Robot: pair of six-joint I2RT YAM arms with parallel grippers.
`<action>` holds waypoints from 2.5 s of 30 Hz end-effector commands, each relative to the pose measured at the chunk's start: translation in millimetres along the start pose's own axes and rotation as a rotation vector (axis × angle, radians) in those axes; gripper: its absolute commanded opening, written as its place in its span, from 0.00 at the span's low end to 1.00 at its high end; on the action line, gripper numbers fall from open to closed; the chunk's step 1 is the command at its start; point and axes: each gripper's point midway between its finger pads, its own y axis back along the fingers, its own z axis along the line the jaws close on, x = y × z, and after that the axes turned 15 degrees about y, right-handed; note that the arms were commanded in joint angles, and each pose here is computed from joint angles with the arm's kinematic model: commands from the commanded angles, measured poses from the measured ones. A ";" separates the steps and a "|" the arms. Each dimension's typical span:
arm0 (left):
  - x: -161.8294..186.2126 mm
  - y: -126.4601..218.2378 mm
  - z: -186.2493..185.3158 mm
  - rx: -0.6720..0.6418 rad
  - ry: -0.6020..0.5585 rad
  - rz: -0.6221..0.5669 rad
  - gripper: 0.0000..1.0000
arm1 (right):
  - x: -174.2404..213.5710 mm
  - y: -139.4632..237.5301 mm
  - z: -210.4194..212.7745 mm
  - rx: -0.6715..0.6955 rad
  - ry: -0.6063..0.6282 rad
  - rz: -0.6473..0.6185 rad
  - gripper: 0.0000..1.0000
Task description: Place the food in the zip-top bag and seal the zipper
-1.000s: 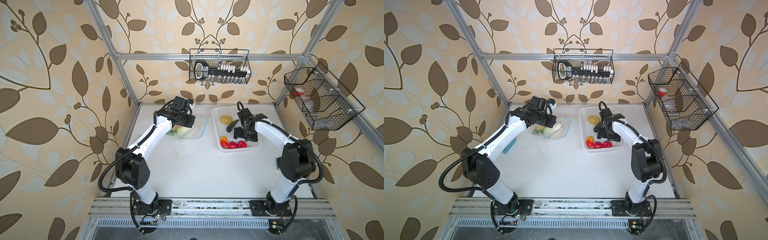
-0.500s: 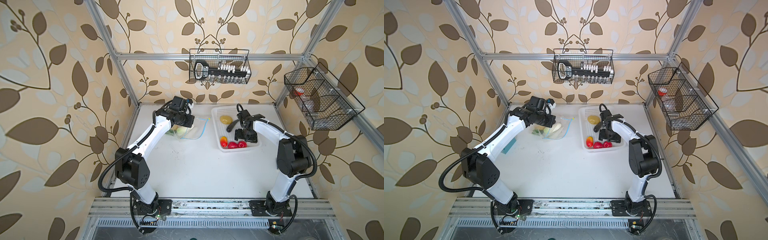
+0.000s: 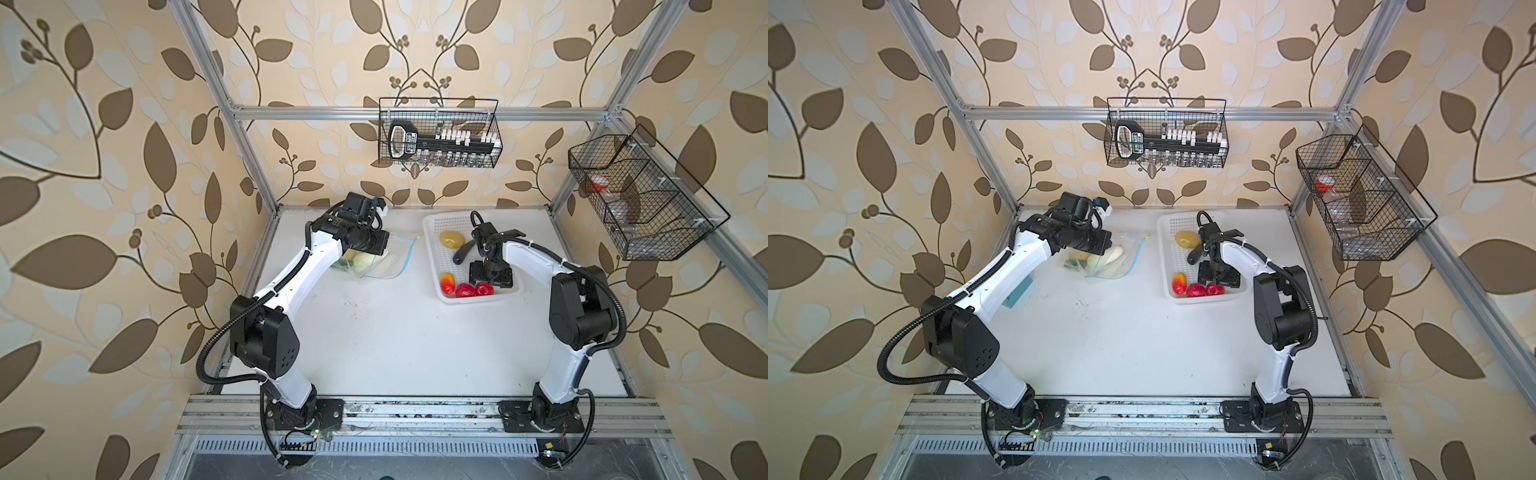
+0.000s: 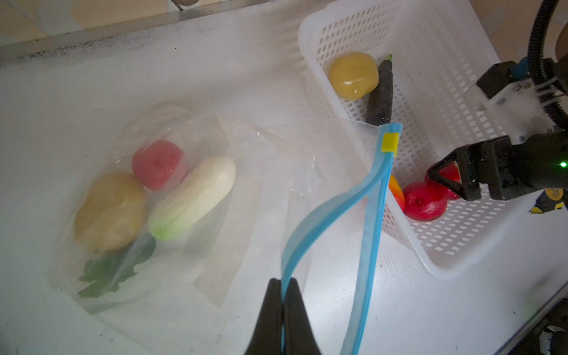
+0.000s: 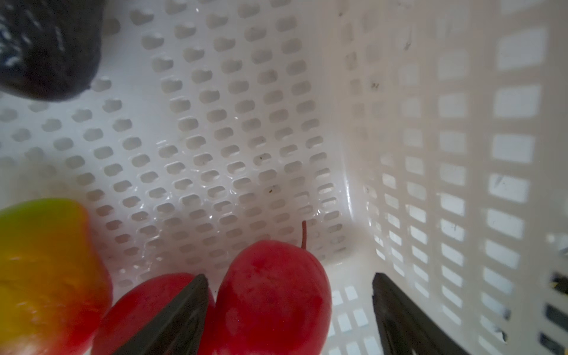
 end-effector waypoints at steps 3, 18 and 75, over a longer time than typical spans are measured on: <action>-7.4 12.0 -3.0 0.027 0.018 -0.025 0.00 | 14.1 -16.4 -1.5 0.018 0.030 0.076 0.79; -7.0 10.1 -1.7 0.028 0.024 -0.019 0.00 | 9.8 -21.5 2.6 -0.022 0.005 0.071 0.60; -4.1 2.7 7.0 0.036 0.073 -0.011 0.00 | -35.6 39.0 15.9 -0.337 -0.205 -0.307 0.35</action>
